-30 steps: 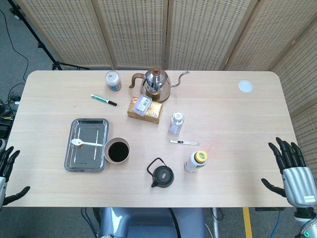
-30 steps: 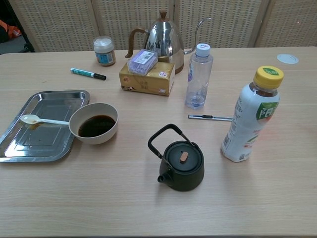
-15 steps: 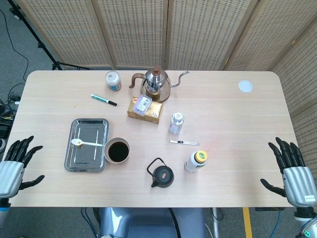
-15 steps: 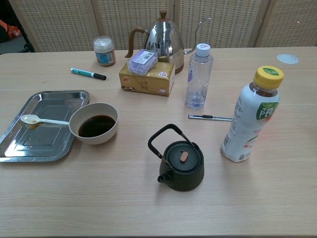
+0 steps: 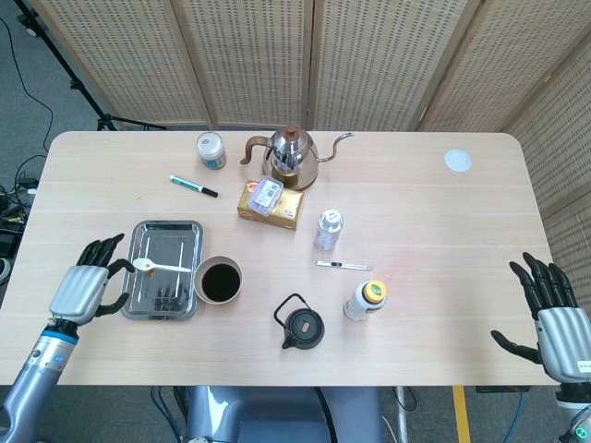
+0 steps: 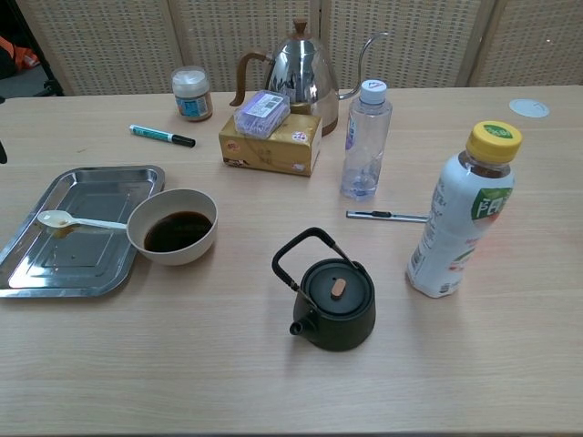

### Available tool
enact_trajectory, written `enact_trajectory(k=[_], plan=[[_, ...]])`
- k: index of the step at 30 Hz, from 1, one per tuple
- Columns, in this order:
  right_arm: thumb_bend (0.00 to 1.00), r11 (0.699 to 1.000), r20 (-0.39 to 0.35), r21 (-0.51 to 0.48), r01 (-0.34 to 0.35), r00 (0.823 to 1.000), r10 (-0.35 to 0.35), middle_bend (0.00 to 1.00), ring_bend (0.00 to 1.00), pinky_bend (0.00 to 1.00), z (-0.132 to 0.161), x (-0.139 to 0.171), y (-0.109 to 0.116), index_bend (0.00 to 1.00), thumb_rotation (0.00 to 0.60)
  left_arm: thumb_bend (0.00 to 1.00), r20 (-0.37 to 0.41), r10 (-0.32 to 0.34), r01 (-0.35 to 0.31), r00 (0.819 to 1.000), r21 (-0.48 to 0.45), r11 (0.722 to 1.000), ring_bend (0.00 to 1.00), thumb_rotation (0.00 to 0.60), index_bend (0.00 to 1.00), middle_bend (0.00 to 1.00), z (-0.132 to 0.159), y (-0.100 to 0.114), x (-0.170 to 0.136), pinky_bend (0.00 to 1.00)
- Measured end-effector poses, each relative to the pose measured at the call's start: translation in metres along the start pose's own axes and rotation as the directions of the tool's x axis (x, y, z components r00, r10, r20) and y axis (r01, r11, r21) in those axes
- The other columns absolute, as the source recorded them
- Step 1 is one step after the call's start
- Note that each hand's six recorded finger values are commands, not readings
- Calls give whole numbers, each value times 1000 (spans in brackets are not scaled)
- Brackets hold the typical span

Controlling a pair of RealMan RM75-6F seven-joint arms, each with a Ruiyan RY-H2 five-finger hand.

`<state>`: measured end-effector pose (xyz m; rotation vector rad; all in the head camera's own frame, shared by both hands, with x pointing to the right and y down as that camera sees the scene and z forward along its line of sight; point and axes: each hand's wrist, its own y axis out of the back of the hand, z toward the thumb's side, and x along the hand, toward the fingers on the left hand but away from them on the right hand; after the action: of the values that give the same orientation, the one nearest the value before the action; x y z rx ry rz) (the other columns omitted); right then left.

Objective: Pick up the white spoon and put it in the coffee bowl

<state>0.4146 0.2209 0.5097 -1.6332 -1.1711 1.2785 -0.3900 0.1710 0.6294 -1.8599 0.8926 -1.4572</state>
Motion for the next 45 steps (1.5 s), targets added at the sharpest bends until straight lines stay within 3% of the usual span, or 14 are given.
enact_trajectory(k=[12, 21, 36, 45], plan=[[0, 1000, 14, -12, -20, 1000, 21, 0, 0, 0, -4, -3, -2, 21, 600, 349, -32, -108, 108, 994, -20, 994, 0, 600, 439, 0, 15, -36, 50, 0], [0, 999, 19, -23, -27, 999, 27, 0, 0, 0, -7, -4, -3, 26, 600, 353, -45, -121, 121, 992, -8, 993, 0, 600, 523, 0, 23, -48, 70, 0], [0, 999, 25, -34, -43, 999, 44, 0, 0, 0, -9, -5, -5, 26, 600, 386, -93, -151, 152, 984, -6, 988, 0, 600, 521, 0, 23, -70, 100, 0], [0, 998, 28, -38, -48, 998, 49, 0, 0, 0, -10, -6, -6, 26, 600, 383, -84, -170, 170, 982, -7, 985, 0, 600, 521, 0, 31, -80, 107, 0]])
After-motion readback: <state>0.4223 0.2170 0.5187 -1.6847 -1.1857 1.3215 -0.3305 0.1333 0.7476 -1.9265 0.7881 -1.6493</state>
